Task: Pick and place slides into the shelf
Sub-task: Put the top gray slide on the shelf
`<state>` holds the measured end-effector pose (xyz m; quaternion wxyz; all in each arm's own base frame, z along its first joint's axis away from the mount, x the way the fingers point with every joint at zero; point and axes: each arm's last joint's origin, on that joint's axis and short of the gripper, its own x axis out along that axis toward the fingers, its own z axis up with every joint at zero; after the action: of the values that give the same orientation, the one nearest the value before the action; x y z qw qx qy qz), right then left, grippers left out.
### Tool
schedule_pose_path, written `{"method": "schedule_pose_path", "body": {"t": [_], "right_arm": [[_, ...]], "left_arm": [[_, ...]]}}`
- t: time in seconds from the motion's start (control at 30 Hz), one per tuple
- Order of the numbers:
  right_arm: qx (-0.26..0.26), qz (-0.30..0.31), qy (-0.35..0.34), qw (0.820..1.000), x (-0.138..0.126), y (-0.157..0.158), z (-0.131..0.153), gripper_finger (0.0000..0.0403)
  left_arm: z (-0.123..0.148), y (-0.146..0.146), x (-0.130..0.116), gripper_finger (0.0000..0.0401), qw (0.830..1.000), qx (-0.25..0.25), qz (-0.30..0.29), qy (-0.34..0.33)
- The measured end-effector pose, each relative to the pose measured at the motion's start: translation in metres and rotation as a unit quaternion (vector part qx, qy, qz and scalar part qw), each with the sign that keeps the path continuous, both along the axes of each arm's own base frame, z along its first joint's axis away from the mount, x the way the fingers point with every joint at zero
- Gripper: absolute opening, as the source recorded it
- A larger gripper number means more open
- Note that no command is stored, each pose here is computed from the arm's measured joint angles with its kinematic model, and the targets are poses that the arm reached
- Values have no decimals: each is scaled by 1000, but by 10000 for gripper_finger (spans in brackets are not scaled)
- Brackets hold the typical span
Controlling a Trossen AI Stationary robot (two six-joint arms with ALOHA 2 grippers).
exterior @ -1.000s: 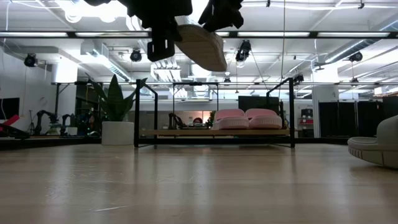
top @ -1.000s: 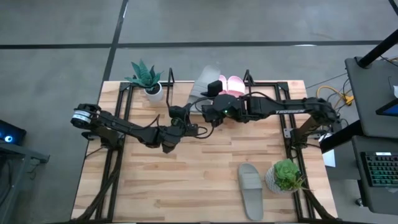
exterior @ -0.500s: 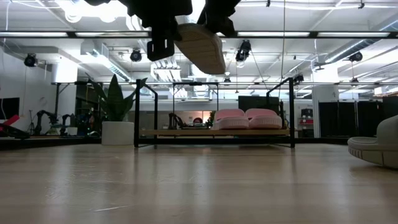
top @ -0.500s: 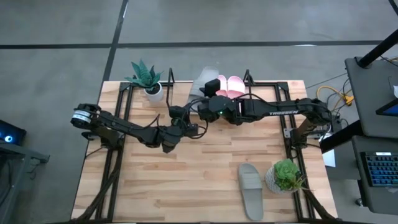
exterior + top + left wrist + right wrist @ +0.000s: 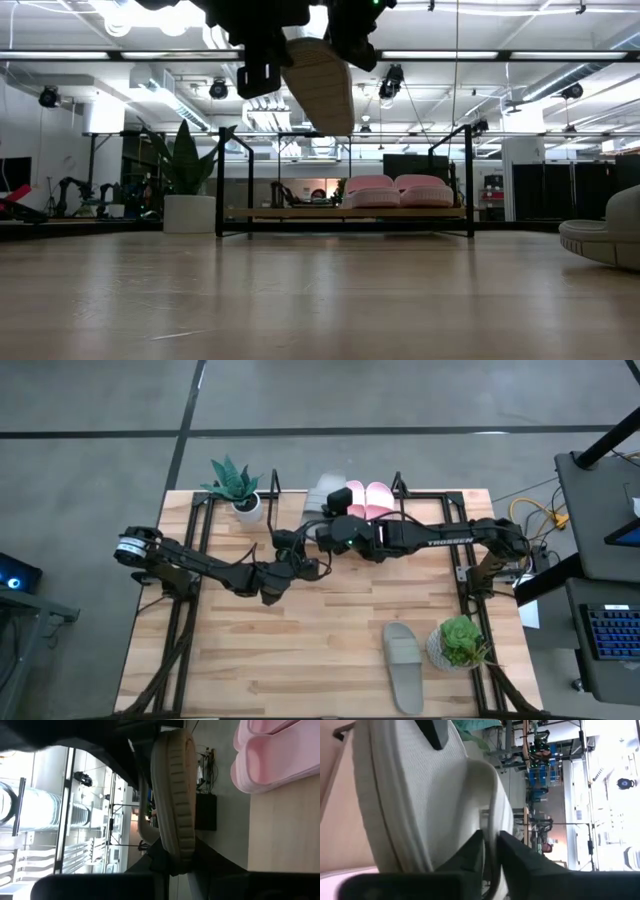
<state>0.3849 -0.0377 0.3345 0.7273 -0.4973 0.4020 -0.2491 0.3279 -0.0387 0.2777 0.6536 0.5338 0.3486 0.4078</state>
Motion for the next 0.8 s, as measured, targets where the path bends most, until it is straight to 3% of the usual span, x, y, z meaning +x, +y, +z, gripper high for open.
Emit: {"method": "schedule_pose_path", "body": {"t": [0.13, 0.27, 0.6, 0.8], "right_arm": [[0, -3, -1, 1000, 0, -2, 0, 15], [-1, -4, -7, 1000, 0, -3, 2, 11], [4, 4, -18, 1000, 0, -6, 4, 9], [0, -5, -23, 1000, -1, -14, 7, 9]], "left_arm": [[-1, 0, 0, 17, 1000, 0, -3, 0], [-1, 0, 0, 19, 1000, -2, -3, -3], [-3, -1, -2, 99, 1000, -14, -6, -27], [-4, 2, -22, 112, 998, -29, -2, -57]]}}
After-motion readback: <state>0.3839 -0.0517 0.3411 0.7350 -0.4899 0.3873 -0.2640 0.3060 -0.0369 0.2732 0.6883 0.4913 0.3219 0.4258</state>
